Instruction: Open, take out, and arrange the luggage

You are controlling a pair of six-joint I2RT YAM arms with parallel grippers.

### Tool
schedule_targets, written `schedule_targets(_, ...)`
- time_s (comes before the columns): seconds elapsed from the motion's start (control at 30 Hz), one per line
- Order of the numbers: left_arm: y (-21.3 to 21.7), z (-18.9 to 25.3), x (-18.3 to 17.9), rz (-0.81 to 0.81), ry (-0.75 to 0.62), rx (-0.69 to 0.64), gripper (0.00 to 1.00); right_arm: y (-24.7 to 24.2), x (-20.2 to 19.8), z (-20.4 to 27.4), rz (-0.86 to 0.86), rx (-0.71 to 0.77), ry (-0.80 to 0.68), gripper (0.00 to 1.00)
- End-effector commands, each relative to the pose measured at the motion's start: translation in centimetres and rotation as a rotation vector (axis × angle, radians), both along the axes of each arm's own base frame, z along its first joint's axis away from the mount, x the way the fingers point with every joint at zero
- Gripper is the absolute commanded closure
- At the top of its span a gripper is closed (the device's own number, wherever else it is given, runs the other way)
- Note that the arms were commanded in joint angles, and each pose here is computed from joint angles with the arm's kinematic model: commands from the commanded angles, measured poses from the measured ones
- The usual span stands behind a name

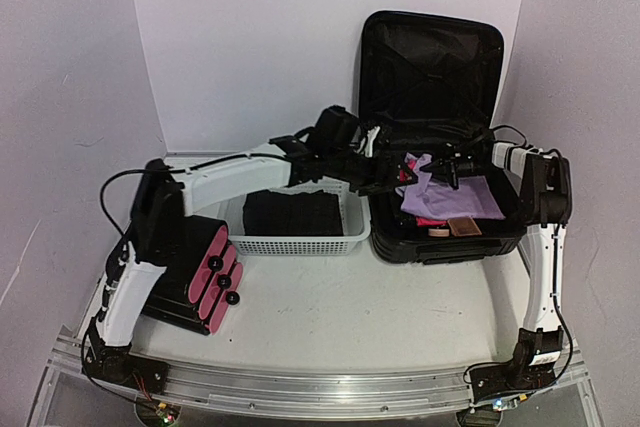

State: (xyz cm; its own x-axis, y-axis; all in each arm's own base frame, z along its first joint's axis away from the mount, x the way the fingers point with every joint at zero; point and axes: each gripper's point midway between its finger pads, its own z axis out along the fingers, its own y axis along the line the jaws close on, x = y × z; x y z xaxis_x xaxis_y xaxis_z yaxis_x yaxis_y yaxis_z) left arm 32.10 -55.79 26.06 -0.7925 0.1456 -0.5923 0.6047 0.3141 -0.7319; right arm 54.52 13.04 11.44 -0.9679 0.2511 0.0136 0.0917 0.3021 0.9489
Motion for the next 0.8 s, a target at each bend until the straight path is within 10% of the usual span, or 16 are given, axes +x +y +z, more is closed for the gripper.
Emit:
schedule_targets(0.0,-3.2,0.1,4.5,0.142,-0.056,-0.066,0.16,-0.2,-0.1,3.7,-0.002,-0.026,-0.106,0.97)
schedule_targets(0.77,-6.6,-10.7,8.6,0.4,-0.214,0.079,0.13,-0.1,-1.9,5.5,0.011,-0.032,-0.142,0.98)
